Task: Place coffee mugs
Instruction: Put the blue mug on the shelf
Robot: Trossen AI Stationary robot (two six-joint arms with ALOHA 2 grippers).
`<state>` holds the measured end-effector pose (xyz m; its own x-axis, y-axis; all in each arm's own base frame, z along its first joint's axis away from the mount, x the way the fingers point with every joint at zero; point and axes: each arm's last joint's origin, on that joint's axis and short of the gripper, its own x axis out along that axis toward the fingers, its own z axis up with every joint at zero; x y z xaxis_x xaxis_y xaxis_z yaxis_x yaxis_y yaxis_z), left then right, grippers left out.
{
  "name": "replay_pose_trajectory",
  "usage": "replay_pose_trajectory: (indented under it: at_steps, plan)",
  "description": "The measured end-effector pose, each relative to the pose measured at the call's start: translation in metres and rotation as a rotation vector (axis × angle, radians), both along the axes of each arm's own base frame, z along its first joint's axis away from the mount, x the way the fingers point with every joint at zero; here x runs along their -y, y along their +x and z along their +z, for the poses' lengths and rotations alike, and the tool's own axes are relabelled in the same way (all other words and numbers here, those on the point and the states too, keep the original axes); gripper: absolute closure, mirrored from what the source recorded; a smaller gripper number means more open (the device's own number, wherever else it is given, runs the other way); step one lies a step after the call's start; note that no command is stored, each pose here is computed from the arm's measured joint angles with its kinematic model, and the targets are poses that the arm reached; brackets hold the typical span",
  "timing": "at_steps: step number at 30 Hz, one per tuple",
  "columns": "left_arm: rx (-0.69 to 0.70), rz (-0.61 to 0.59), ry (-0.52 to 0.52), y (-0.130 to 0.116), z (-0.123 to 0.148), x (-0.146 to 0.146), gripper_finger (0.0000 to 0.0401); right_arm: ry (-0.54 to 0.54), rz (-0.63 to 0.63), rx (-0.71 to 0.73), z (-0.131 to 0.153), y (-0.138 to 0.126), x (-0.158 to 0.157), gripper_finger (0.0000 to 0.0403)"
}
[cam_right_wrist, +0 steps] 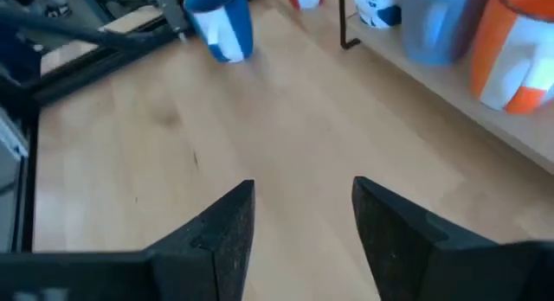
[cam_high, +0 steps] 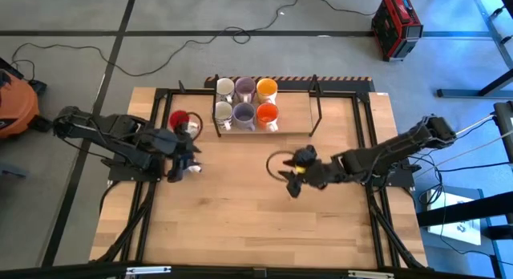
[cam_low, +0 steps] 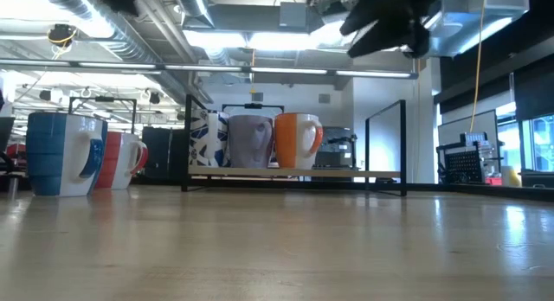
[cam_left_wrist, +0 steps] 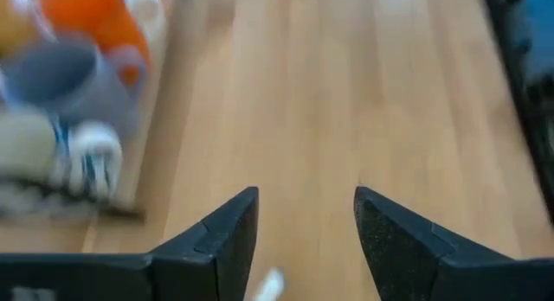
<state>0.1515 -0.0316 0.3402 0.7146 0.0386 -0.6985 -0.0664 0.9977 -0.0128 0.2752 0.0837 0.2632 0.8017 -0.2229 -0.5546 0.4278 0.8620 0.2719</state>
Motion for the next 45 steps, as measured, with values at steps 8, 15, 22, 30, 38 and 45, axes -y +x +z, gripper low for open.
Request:
replay_pose_trajectory:
  at_steps: [8, 15, 22, 30, 38, 45]
  plan:
    - [-0.272, 0.112, -0.153, -0.015, -0.028, -0.001, 0.0213, -0.041, 0.05, 0.024, -0.003, -0.008, -0.033, 0.0221]
    - [-0.446, 0.16, -0.237, -0.016, -0.075, 0.002, 0.0213, -0.055, 0.066, 0.027, -0.003, -0.009, -0.036, 0.0221]
    - [-0.564, 0.155, -0.146, -0.013, -0.108, 0.002, 0.0213, -0.084, 0.064, 0.022, -0.003, -0.01, -0.035, 0.0221]
    - [-0.593, 0.065, -0.03, 0.001, -0.122, 0.004, 0.0226, -0.097, 0.049, 0.027, -0.002, -0.009, -0.035, 0.0221]
    - [-0.614, -0.051, 0.023, 0.014, -0.132, 0.007, 0.0313, -0.066, 0.052, 0.034, -0.002, -0.009, -0.035, 0.0221]
    - [-0.589, -0.094, 0.014, 0.023, -0.129, 0.01, 0.0385, 0.031, 0.084, 0.02, -0.003, -0.009, -0.038, 0.0221]
